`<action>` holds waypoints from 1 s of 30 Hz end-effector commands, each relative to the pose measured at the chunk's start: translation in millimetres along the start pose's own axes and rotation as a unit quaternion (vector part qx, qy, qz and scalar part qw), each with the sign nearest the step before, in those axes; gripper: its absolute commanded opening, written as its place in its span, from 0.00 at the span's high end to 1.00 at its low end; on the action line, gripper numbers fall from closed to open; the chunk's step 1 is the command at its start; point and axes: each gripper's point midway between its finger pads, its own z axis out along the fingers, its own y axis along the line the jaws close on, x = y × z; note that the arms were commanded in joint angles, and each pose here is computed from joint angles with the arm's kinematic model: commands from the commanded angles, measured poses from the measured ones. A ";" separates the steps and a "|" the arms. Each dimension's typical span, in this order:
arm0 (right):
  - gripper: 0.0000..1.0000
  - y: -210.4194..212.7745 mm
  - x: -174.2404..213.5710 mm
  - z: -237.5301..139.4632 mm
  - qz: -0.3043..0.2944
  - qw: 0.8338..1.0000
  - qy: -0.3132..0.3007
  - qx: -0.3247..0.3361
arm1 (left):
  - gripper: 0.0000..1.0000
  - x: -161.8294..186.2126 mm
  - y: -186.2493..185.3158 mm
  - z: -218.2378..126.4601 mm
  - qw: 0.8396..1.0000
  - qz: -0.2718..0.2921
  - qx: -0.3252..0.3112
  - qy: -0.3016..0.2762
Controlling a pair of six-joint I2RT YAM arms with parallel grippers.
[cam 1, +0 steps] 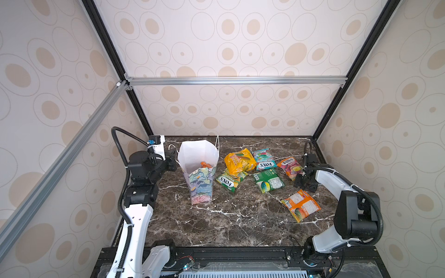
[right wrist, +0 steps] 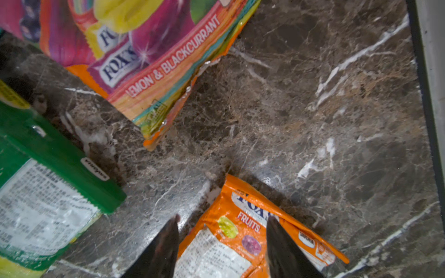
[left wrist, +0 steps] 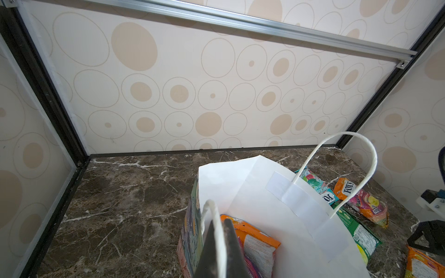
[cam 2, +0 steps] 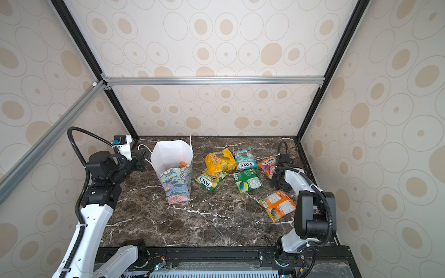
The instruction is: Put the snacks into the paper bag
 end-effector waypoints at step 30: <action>0.42 -9.5 14.2 41.2 -0.039 0.996 0.072 0.016 | 1.00 -15.3 -1.2 -3.3 1.000 0.011 0.002 -0.018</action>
